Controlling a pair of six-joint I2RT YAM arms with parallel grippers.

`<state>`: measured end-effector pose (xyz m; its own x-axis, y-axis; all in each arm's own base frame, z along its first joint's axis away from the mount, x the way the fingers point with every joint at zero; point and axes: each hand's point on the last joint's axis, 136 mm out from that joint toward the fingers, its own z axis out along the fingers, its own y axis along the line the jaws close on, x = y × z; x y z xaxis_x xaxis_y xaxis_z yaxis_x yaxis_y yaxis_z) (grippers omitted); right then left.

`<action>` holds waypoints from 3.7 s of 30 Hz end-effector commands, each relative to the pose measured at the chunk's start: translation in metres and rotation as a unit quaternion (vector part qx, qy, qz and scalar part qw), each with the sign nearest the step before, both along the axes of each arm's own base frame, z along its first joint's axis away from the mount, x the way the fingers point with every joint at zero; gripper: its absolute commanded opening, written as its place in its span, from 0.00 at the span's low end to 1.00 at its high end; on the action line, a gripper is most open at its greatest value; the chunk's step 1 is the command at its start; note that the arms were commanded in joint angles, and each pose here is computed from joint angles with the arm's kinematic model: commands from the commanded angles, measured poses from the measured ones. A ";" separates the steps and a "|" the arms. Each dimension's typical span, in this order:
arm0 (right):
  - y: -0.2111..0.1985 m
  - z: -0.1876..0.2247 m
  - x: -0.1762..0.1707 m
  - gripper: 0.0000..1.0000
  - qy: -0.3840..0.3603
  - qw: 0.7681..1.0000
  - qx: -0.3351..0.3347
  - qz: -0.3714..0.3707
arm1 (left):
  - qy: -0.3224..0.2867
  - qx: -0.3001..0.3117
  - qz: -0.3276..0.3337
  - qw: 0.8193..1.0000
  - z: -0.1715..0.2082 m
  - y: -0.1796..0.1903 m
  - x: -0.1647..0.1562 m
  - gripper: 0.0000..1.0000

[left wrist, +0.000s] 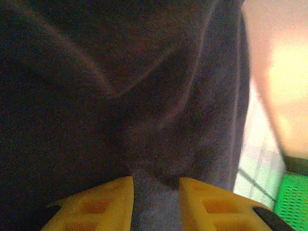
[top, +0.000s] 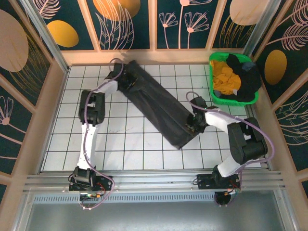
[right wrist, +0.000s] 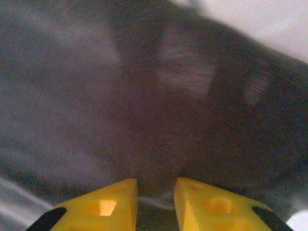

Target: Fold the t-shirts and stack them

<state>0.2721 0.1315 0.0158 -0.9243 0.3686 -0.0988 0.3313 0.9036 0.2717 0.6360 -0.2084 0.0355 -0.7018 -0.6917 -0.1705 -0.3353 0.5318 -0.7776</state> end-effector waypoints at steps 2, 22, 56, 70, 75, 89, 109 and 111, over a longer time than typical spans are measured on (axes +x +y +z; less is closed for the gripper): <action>0.040 -0.026 -0.093 0.30 0.151 0.985 0.067 0.048 | 0.029 -0.061 -0.058 0.996 -0.044 -0.079 0.001 0.30; 0.052 0.051 -0.056 0.52 0.041 0.995 0.029 0.087 | -0.093 0.061 -0.060 0.992 0.125 -0.060 -0.049 0.59; 0.056 0.000 -0.138 0.00 0.118 0.975 0.058 0.179 | 0.280 0.070 -0.341 0.895 -0.022 -0.054 -0.484 0.52; 0.057 0.004 -0.154 0.00 0.122 0.974 0.070 0.175 | 0.297 0.070 -0.331 0.893 -0.033 -0.050 -0.489 0.00; 0.062 0.013 -0.164 0.00 0.134 0.970 0.088 0.182 | 0.303 0.041 -0.332 0.892 -0.021 -0.043 -0.508 0.00; 0.073 0.077 -0.062 0.00 0.034 0.988 0.116 0.095 | 0.164 -0.049 -0.226 0.959 0.056 -0.055 -0.409 0.00; 0.073 0.090 0.180 0.00 -0.068 0.990 0.120 0.024 | 0.085 -0.045 -0.131 0.987 0.059 -0.048 -0.181 0.00; 0.078 0.080 0.193 0.05 -0.064 0.988 0.137 0.030 | 0.089 -0.040 -0.122 0.988 0.046 -0.044 -0.163 0.12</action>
<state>0.4508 0.2052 0.1021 -0.9215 0.3676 -0.1251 0.2534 0.8134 0.5236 0.4512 -0.2572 0.0891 -0.8639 -0.5013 0.0476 -0.3568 0.5427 -0.7604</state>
